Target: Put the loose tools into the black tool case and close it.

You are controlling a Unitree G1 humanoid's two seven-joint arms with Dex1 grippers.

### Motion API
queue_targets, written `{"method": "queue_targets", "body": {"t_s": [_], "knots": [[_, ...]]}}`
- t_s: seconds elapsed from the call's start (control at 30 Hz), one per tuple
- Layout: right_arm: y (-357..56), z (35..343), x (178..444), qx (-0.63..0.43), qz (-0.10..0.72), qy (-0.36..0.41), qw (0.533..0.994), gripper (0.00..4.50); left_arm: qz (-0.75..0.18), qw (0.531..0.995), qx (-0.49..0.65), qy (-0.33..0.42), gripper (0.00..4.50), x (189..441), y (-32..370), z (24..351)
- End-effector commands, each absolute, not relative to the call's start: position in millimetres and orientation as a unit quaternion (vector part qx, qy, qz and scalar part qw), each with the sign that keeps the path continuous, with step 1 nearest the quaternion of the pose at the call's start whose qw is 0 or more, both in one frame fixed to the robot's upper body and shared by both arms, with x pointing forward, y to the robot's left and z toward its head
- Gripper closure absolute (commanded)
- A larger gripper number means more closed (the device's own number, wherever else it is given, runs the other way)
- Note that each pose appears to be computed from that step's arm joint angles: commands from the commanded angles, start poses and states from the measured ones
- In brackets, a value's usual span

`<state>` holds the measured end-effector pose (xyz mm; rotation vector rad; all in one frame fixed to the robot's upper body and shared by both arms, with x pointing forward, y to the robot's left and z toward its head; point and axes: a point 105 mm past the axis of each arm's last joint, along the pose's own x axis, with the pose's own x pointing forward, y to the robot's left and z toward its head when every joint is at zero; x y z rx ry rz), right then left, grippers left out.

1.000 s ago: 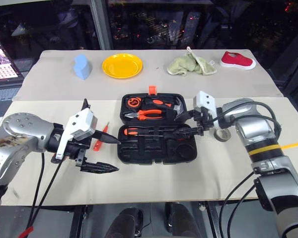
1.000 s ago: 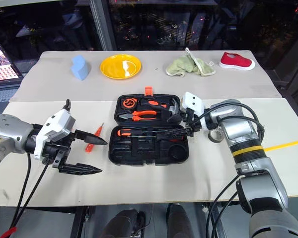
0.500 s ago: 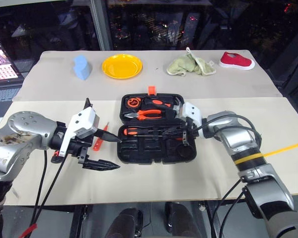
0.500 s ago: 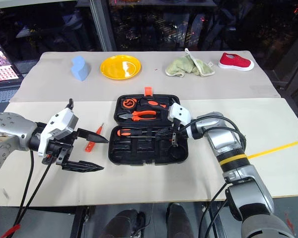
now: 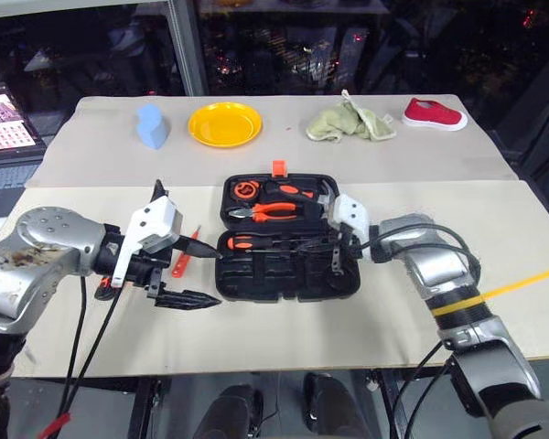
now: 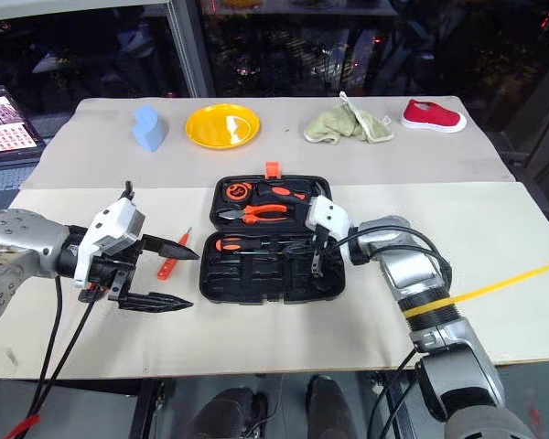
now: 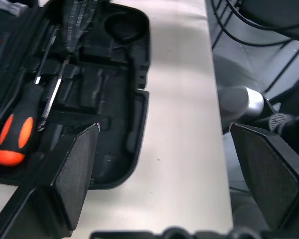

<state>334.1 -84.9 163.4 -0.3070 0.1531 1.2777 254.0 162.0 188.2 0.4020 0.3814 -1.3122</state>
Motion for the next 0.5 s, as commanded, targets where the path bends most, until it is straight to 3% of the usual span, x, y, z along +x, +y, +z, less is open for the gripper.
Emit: {"method": "queue_targets", "body": {"t_s": [0.03,0.1,0.17,0.33,0.37,0.47,0.5], "knots": [[-99.8,219.4,300.9,-0.091,0.606,0.003,0.790,4.21,-0.491,0.837,0.173,0.167,0.00,263.2,192.6,189.5],[-108.1,226.2,277.9,-0.077,0.621,0.006,0.780,3.71,-0.416,0.878,0.145,0.186,0.00,254.6,217.5,179.8],[-112.0,225.0,263.6,-0.075,0.629,0.017,0.773,2.89,-0.365,0.898,0.134,0.204,0.00,237.0,237.7,170.4],[-111.5,222.4,247.4,-0.066,0.633,0.029,0.770,1.33,-0.258,0.926,0.132,0.241,0.00,200.8,274.5,154.9],[-110.2,222.5,245.6,-0.066,0.634,0.029,0.770,0.84,-0.253,0.927,0.130,0.243,0.00,198.6,272.9,153.3],[-106.7,224.8,242.6,-0.064,0.635,0.024,0.769,0.03,-0.260,0.927,0.124,0.241,0.00,203.6,259.8,152.6],[-106.2,225.9,242.1,-0.065,0.634,0.022,0.770,0.03,-0.259,0.927,0.127,0.240,0.00,210.6,254.9,153.5]]}}
